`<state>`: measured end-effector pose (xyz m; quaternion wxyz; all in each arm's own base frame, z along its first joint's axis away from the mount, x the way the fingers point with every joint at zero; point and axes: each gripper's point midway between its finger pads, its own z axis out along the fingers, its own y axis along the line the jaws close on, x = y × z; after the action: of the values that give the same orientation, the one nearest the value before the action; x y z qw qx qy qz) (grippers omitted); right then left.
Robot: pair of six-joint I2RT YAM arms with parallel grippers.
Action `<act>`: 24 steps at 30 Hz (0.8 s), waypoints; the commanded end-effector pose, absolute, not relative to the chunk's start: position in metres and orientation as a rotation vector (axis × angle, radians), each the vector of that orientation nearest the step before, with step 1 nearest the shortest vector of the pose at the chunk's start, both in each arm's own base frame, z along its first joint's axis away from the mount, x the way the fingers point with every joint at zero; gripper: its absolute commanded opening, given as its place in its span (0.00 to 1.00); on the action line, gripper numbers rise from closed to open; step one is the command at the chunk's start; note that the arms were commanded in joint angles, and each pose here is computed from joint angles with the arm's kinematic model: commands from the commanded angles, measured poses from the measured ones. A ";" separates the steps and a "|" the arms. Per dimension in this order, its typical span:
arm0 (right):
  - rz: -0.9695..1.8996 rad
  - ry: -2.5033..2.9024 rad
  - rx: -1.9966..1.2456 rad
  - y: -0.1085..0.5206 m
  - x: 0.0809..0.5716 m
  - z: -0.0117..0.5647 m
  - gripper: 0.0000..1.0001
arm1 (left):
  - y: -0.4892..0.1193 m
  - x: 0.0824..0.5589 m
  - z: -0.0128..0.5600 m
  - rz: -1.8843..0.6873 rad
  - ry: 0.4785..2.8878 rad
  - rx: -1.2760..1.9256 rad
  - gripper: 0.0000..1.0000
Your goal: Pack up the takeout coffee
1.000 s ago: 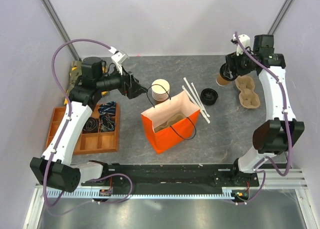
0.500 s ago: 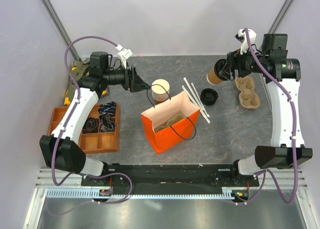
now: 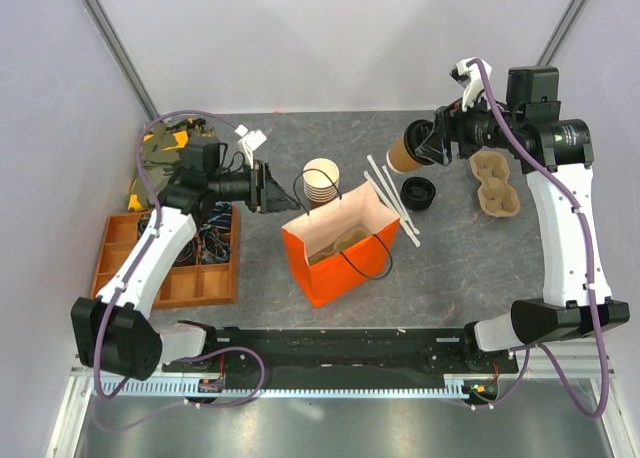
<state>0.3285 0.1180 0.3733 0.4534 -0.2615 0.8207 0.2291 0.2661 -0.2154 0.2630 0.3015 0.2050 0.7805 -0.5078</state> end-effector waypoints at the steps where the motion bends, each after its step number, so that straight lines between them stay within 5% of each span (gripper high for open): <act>1: 0.589 1.925 -0.666 0.131 0.316 0.408 0.45 | -0.220 0.247 0.282 -1.338 1.975 0.564 0.48; 7: 0.591 1.914 -0.675 0.135 0.316 0.412 0.45 | -0.211 0.217 0.288 -1.248 1.912 0.636 0.33; 11: 0.587 1.908 -0.675 0.135 0.316 0.414 0.45 | -0.191 0.228 0.304 -0.918 1.767 0.843 0.46; 16: 0.593 1.901 -0.668 0.137 0.314 0.416 0.45 | -0.210 0.232 0.327 -0.935 1.732 1.019 0.55; 24: 0.572 1.876 -0.651 0.134 0.307 0.427 0.45 | -0.229 0.273 0.316 -0.871 1.878 0.937 0.54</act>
<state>0.3209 0.1339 0.3931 0.4675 -0.2672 0.8068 0.2431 0.2472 -0.2354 0.3212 0.4156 0.3989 0.7166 -0.3932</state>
